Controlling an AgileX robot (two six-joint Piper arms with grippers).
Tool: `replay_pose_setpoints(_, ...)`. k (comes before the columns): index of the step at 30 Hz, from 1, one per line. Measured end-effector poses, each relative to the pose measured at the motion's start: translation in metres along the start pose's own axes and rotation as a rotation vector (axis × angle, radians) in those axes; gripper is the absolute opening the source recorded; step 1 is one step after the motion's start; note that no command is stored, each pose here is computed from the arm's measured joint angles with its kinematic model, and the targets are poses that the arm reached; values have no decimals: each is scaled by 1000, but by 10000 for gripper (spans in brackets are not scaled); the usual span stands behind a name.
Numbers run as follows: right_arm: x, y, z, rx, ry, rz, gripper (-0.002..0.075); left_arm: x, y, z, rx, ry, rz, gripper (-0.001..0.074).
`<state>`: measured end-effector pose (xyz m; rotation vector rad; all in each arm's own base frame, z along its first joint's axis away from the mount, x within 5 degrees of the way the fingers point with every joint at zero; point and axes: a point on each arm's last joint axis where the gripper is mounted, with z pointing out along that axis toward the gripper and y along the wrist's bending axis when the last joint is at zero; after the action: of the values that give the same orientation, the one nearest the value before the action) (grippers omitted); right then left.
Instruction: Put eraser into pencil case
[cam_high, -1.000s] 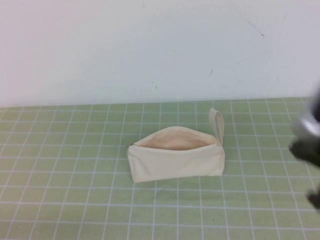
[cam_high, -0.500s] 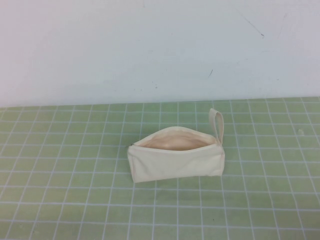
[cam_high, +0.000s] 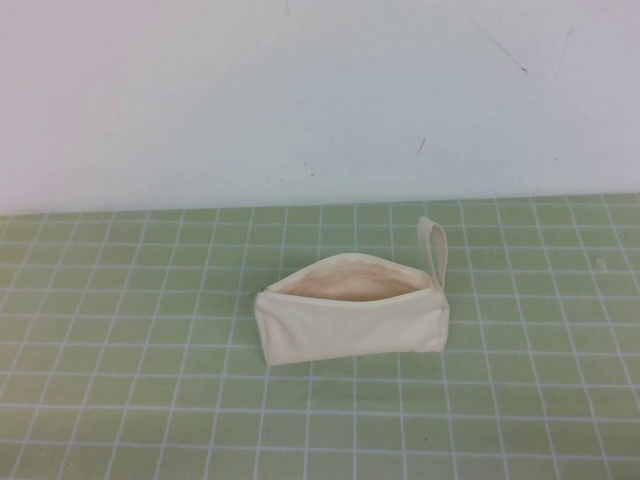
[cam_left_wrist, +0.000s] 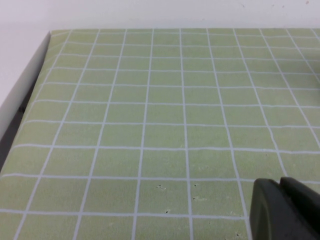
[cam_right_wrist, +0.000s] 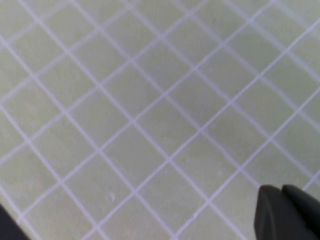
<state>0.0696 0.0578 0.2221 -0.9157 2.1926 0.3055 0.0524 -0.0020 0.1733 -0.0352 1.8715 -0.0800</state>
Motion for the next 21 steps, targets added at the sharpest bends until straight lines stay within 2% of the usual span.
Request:
replay_pose_setpoints(4, 3, -5, -14, 63, -101, 65, 0, 0, 0, 0, 0, 0, -2, -1)
replay_pose_setpoints(7, 5, -11, -25, 160, -172, 144, 0, 0, 0, 0, 0, 0, -2, -1)
replay_pose_setpoints(13, 18, -21, -44, 440, -267, 184, 0, 0, 0, 0, 0, 0, -2, -1)
replay_pose_setpoints(21, 51, -27, -25, 683, -329, 246, 0, 0, 0, 0, 0, 0, -2, -1)
